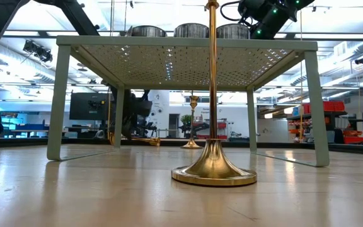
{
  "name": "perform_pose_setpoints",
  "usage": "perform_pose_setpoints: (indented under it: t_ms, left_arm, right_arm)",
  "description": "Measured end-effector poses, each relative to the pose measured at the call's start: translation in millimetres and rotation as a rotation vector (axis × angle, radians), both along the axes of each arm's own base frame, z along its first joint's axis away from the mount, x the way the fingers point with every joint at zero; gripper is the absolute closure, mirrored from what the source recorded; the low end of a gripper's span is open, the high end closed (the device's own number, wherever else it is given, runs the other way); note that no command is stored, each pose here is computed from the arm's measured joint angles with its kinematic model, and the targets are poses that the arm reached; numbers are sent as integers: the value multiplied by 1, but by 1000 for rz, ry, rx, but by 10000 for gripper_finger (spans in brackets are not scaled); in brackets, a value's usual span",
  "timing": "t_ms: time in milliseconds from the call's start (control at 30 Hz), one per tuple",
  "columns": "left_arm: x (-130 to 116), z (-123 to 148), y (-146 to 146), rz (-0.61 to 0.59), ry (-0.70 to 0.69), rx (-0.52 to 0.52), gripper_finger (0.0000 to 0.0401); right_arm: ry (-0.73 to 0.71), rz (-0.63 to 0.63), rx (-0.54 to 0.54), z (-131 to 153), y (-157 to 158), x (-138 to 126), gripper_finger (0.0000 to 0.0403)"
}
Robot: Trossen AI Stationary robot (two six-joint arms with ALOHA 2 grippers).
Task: Pick & Place candle stick holders
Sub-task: Put the top golden candle holder on the shelf aligned with the middle orange scented candle
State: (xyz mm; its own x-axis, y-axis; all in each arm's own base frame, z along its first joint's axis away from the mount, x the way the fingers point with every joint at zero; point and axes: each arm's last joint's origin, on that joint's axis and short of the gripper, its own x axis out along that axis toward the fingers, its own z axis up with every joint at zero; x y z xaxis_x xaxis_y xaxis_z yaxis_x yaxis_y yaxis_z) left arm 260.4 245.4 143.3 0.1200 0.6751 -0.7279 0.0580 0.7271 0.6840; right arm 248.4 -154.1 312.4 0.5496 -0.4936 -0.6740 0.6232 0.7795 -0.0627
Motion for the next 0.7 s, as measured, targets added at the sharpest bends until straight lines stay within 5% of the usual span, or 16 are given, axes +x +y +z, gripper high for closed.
perform_pose_setpoints:
  t_ms: [100,200,467,700]
  left_arm:
    - [5,-1,-6,-40,-9,-21,135]
    - [9,-16,-14,-114,-127,-262,171]
    - [15,-24,-6,-19,-40,-155,255]
    - [16,-24,-5,43,-98,-156,281]
  right_arm:
    - [0,0,0,0,0,0,3]
    - [0,0,0,0,0,0,3]
    - [-6,0,-4,1,0,0,3]
    - [1,17,-21,1,0,1,3]
